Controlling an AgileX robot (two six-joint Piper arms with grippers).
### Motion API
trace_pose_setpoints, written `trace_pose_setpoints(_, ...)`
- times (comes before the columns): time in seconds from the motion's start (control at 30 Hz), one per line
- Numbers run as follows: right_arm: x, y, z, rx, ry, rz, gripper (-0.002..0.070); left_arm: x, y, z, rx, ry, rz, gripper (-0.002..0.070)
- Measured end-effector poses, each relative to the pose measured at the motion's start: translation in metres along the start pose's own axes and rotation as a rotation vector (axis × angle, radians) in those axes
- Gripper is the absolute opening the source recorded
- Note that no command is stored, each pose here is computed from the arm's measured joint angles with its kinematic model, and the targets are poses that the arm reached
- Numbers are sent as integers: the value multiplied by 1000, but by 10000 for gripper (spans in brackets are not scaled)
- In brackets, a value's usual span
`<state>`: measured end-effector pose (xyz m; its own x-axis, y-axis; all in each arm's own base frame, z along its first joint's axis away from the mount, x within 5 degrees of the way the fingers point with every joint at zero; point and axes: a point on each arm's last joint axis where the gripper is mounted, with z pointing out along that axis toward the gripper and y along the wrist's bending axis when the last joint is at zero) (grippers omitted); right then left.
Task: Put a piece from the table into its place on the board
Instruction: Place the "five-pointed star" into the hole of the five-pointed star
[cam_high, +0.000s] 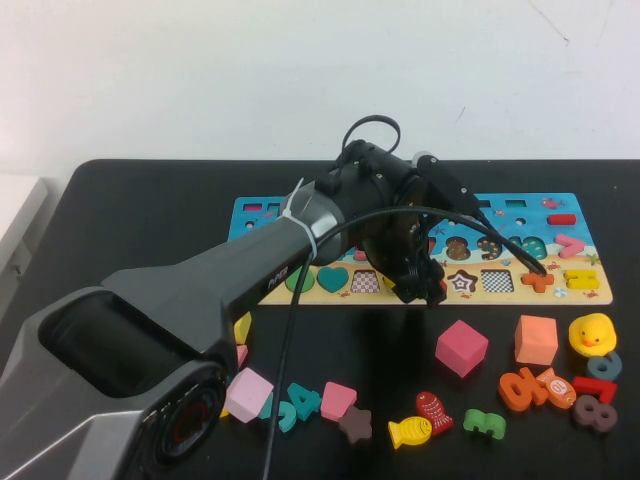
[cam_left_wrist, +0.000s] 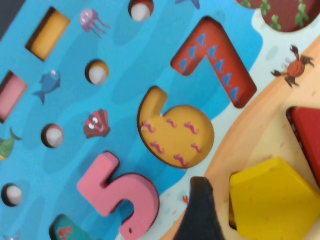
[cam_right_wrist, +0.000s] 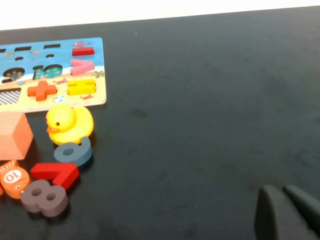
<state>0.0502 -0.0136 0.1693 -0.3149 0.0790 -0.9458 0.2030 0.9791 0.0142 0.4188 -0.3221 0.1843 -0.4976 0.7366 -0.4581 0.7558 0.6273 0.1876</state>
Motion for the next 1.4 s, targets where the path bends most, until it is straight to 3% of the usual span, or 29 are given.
trace_pose_setpoints(0.27,0,0,0,0,0,0,18,3,0,-3,8,36,-5,488)
trace_pose_setpoints(0.37,0,0,0,0,0,-2,19,-4,1,-20,-1,4,-5,453)
trace_pose_setpoints(0.43,0,0,0,0,0,-2,19,-9,2,-31,-8,-27,-6,390)
trace_pose_setpoints(0.6,0,0,0,0,0,-2,18,-19,1,-39,-23,-119,-27,102)
trace_pose_setpoints(0.7,0,0,0,0,0,-2,18,-23,2,-34,-31,-178,-71,27)
trace_pose_setpoints(1.1,0,0,0,0,0,-2,19,-9,-5,15,-13,-131,-139,0)
trace_pose_setpoints(1.4,0,0,0,0,0,-2,18,-6,-5,17,-19,-91,-132,0)
